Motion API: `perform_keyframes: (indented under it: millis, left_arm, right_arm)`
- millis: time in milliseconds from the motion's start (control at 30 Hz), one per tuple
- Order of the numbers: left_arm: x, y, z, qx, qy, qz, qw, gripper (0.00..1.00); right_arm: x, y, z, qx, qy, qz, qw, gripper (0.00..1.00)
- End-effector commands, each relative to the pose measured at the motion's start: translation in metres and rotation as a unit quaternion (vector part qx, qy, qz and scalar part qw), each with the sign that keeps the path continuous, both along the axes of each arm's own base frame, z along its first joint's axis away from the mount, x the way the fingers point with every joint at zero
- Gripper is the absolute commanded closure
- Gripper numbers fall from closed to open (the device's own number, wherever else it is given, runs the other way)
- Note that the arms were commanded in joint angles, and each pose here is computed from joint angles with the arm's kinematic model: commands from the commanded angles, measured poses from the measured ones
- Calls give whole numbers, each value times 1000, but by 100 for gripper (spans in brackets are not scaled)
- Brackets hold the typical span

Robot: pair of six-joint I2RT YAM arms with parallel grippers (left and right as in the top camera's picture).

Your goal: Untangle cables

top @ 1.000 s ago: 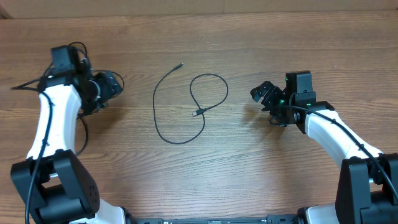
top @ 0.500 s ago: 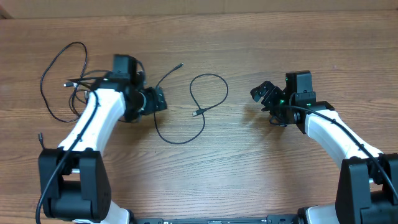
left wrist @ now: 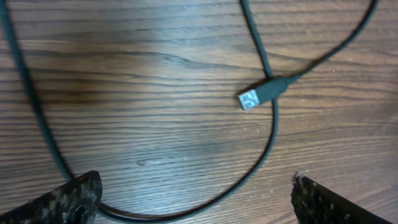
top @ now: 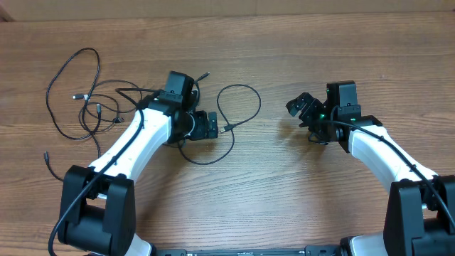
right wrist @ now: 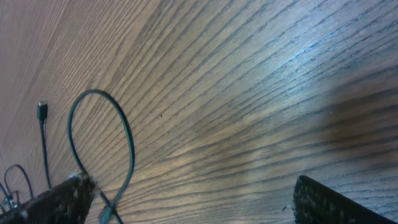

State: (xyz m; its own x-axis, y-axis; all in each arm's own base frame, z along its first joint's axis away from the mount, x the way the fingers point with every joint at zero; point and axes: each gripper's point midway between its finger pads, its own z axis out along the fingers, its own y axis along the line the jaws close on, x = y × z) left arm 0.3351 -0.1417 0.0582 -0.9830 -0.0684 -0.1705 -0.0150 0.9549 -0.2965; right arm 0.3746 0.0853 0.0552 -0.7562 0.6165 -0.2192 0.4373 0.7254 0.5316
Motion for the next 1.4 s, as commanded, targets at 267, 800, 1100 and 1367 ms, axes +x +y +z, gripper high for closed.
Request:
perform_keyframes:
  millis: [267, 800, 1100, 1367]
  left_arm:
    - [-16, -34, 1, -6, -4, -49, 999, 10]
    - [-25, -70, 5, -16, -26, -99, 995, 84]
    - [-11, -82, 11, -28, -64, -104, 992, 78]
    - [-2, -85, 15, -37, -78, -80, 993, 56]
  right_arm:
    - [-1, 0, -3, 2, 3, -1, 1000, 0]
    - [0, 0, -3, 2, 3, -1, 1000, 0]
    - [0, 0, -3, 3, 3, -1, 1000, 0]
    - [0, 0, -3, 2, 3, -1, 1000, 0]
